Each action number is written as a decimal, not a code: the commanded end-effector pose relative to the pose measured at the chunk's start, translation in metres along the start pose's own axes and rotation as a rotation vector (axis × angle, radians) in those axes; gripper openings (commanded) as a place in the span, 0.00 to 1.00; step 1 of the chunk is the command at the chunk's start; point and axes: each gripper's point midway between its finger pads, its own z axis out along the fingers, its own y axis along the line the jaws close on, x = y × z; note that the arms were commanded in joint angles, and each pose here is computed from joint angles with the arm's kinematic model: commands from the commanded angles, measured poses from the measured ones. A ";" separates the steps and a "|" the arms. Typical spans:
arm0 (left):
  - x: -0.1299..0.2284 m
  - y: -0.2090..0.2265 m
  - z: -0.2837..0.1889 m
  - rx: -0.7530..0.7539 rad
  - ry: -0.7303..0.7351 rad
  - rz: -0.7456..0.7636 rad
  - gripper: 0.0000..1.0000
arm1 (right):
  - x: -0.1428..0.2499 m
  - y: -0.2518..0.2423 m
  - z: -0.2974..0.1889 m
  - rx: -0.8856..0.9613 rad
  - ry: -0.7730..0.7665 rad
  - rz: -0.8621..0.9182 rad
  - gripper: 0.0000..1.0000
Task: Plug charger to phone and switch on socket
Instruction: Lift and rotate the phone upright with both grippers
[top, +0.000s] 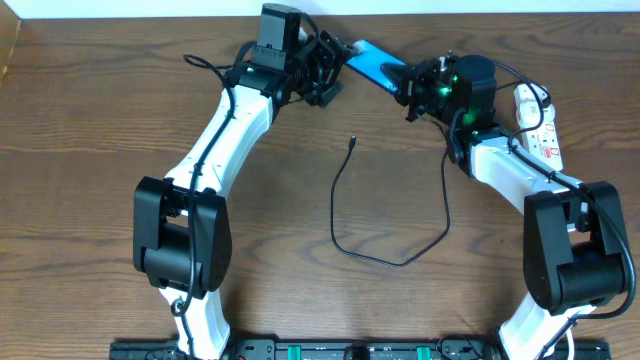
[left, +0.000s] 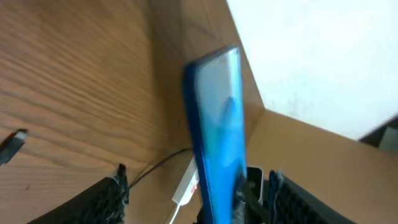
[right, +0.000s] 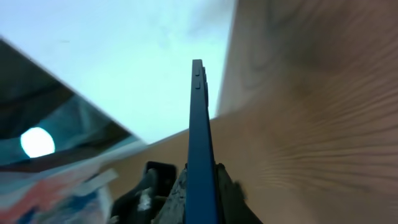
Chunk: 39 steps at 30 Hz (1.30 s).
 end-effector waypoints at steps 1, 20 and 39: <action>-0.005 -0.010 -0.005 0.032 -0.020 0.034 0.68 | 0.023 0.037 -0.002 -0.090 0.048 0.045 0.02; -0.027 -0.014 -0.008 0.046 -0.143 -0.057 0.40 | 0.052 0.036 0.007 -0.084 0.117 0.096 0.02; -0.030 -0.015 -0.008 0.051 -0.158 -0.084 0.32 | 0.089 0.039 0.017 -0.102 0.177 0.145 0.02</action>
